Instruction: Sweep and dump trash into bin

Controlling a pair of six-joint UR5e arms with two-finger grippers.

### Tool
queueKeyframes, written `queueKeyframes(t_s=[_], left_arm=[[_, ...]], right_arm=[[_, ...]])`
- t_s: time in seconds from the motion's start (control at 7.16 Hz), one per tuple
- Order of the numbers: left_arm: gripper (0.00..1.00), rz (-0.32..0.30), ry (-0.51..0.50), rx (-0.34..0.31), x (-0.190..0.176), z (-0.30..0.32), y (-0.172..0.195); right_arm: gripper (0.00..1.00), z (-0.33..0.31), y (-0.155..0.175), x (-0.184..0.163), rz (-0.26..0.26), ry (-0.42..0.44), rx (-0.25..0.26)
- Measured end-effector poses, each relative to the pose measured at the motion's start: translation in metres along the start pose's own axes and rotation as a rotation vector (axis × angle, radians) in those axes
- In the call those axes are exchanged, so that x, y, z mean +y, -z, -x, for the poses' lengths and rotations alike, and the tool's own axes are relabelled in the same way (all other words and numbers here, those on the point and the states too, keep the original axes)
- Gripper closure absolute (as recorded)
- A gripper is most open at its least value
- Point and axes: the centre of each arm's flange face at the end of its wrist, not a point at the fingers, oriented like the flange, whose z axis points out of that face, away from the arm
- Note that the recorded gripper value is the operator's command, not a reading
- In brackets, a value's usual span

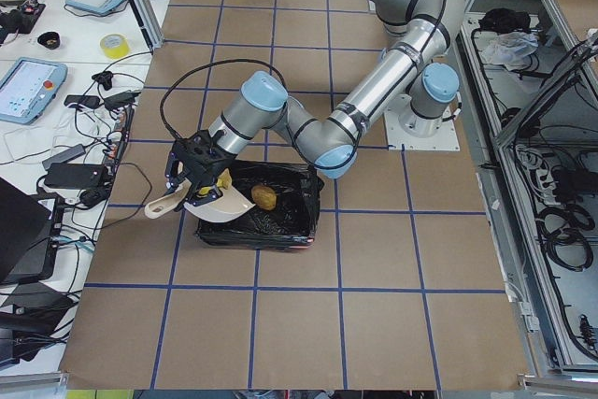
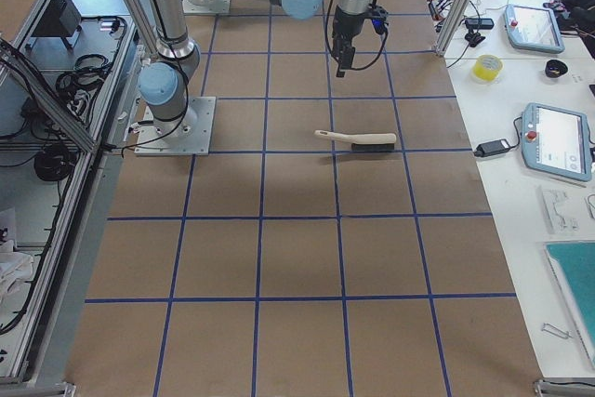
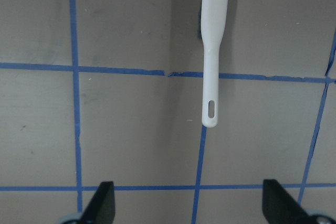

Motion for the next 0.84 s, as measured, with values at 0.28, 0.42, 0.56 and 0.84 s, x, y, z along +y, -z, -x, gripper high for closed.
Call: queueKeyframes(t_s=[0.28, 0.42, 0.56, 0.84], left_arm=[[1.00, -0.047, -0.020, 0.030, -0.004, 0.000, 0.006], [1.00, -0.100, -0.033, 0.046, -0.006, -0.001, 0.009], [1.00, -0.150, -0.045, 0.058, -0.001, -0.001, 0.012], [1.00, -0.177, -0.028, 0.075, 0.017, -0.013, 0.019]], right_arm=[[0.00, 0.055, 0.016, 0.027, -0.024, -0.002, -0.052], [0.00, 0.073, 0.011, 0.040, -0.011, -0.011, -0.059], [0.00, 0.083, 0.005, 0.054, -0.003, -0.017, -0.060], [0.00, 0.088, 0.000, 0.064, -0.003, -0.018, -0.049]])
